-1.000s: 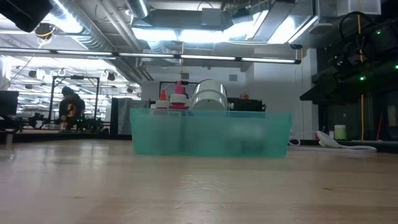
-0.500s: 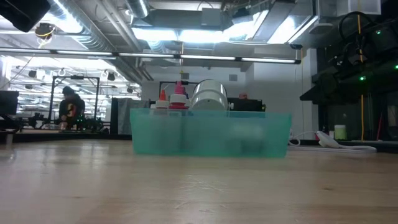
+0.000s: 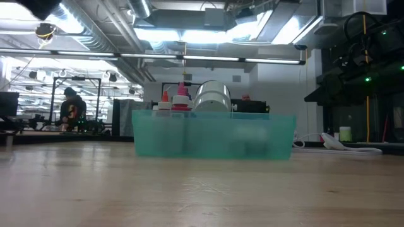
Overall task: Pick & Place food coloring
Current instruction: Put the large yellow food coloring bottle into the green bin
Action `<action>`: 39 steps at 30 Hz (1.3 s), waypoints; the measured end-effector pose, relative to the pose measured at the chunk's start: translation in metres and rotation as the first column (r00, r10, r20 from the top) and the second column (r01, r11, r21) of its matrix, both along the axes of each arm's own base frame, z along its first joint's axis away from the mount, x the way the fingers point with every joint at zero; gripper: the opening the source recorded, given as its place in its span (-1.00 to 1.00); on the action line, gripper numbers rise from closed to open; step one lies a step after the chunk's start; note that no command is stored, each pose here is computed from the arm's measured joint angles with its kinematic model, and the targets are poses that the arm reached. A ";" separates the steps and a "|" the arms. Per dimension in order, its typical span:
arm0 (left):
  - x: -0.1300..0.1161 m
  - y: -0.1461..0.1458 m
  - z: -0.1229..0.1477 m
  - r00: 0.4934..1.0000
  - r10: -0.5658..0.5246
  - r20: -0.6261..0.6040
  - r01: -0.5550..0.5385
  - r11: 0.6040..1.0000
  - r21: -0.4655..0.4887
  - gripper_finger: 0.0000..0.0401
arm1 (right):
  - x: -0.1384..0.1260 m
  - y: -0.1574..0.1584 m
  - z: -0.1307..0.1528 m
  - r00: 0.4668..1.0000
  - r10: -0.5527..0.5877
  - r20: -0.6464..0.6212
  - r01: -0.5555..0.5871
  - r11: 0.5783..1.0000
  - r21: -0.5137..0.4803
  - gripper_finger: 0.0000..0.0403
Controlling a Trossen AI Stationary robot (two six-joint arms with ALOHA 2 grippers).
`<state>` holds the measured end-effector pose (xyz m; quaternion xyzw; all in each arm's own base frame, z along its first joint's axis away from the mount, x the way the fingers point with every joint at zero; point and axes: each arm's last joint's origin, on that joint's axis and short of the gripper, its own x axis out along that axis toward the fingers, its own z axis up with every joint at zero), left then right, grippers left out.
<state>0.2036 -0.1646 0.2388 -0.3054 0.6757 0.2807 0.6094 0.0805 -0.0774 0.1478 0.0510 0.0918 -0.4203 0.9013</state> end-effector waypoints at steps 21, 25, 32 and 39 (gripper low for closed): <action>0.063 0.098 0.082 0.969 -0.242 0.054 0.229 0.956 0.181 -0.43 | 0.000 0.000 0.000 1.000 0.000 -0.001 0.000 1.000 0.000 0.95; 0.083 0.113 0.088 0.957 -0.283 0.064 0.264 0.941 0.211 -0.41 | 0.000 0.000 0.000 1.000 0.000 0.000 0.000 1.000 0.000 0.95; 0.118 0.137 0.089 0.939 -0.338 0.062 0.315 0.919 0.238 -0.42 | 0.000 0.000 0.000 1.000 0.000 0.000 0.000 1.000 0.000 0.95; 0.143 0.153 0.076 0.931 -0.363 0.048 0.342 0.910 0.236 -0.43 | 0.000 0.000 0.000 1.000 0.000 0.000 0.000 1.000 0.000 0.95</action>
